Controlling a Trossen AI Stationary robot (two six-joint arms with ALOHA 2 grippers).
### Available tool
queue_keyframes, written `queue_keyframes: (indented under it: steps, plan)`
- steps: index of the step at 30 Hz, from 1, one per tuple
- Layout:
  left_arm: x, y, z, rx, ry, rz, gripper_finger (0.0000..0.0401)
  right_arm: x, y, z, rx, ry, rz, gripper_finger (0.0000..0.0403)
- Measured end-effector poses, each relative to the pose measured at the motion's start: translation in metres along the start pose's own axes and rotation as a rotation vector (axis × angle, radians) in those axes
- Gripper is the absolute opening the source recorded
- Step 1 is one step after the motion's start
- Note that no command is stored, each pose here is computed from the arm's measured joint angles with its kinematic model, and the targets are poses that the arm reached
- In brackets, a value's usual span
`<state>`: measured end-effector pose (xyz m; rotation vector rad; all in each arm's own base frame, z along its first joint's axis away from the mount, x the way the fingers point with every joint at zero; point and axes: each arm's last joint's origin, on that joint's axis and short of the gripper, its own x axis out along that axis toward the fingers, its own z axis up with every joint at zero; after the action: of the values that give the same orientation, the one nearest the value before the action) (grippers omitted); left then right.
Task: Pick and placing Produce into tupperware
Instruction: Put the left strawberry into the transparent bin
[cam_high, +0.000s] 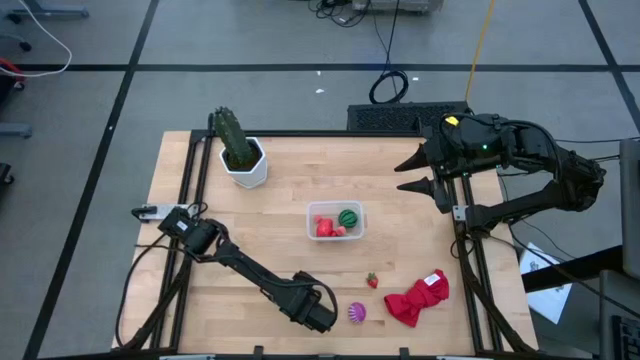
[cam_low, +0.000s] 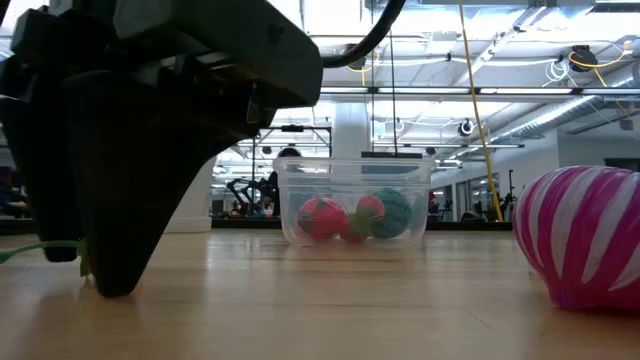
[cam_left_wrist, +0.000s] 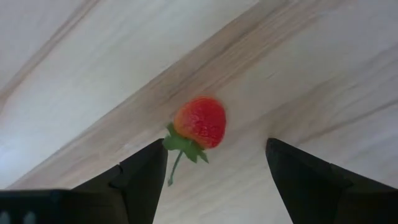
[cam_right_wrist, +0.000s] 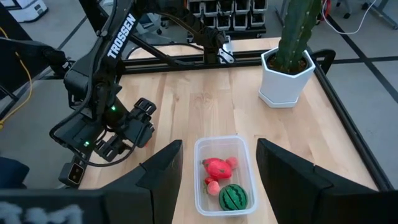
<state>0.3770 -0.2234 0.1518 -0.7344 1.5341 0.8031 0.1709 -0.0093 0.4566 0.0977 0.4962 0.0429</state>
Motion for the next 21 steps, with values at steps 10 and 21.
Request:
queue_keyframes:
  steps: [10,21]
  plan:
    - [-0.0005,0.0012,0.0093,0.050,-0.030,0.007,0.0257,0.0000,0.0000,0.0000,0.010,0.000,0.000,0.0196]
    - [-0.0005,0.0012,0.0092,0.085,-0.013,0.006,0.0205,0.0000,0.0000,0.0000,0.020,0.000,0.000,0.0196]
